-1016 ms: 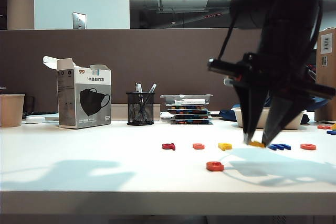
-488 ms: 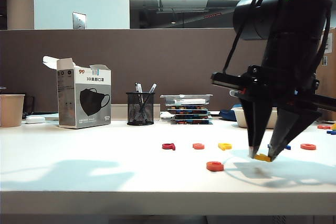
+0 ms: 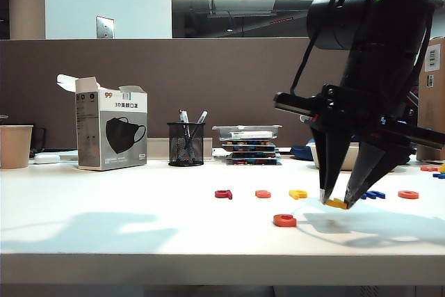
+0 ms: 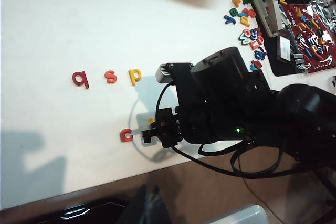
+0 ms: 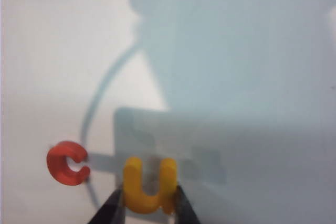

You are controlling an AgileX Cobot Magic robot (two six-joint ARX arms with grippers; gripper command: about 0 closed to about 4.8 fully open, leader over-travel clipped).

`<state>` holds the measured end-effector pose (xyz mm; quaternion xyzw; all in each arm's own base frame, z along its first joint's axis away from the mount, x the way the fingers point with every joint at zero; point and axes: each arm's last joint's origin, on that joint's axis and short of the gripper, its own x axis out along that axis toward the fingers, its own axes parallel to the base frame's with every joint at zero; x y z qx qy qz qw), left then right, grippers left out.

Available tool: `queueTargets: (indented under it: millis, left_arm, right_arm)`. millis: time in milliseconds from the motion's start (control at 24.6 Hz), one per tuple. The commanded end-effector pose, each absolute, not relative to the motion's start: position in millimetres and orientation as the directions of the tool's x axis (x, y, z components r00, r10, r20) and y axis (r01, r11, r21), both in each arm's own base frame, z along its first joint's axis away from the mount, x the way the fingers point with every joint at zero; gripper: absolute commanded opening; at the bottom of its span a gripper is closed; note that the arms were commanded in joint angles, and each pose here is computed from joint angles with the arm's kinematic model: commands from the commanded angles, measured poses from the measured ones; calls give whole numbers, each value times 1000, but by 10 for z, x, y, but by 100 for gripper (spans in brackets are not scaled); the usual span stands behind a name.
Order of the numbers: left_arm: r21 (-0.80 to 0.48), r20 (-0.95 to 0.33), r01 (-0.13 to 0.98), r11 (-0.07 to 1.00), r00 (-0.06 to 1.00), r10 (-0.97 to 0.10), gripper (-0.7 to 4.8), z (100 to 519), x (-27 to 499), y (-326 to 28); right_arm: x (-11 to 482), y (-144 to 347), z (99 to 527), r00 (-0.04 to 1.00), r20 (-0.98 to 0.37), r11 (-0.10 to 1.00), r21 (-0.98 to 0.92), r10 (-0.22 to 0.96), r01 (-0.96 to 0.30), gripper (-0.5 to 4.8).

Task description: Select the appropriate letters from the row of letter magnets placed on the table to arrange into the word "cup".

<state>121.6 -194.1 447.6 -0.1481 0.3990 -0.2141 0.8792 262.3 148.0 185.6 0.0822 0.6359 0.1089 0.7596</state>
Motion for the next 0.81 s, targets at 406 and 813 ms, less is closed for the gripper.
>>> queueTargets:
  millis: [406, 813]
  left_arm:
    - [-435, -630, 260, 862, 597, -498, -5, 4493, 1212, -1935]
    - [-435, -630, 260, 862, 597, -498, -5, 4493, 1212, -1935]
  right_arm:
    - [2596, 1530, 1774, 165, -961, 975, 215, 222, -56, 107]
    - [2564, 1546, 1768, 145, -966, 977, 205, 212, -61, 107]
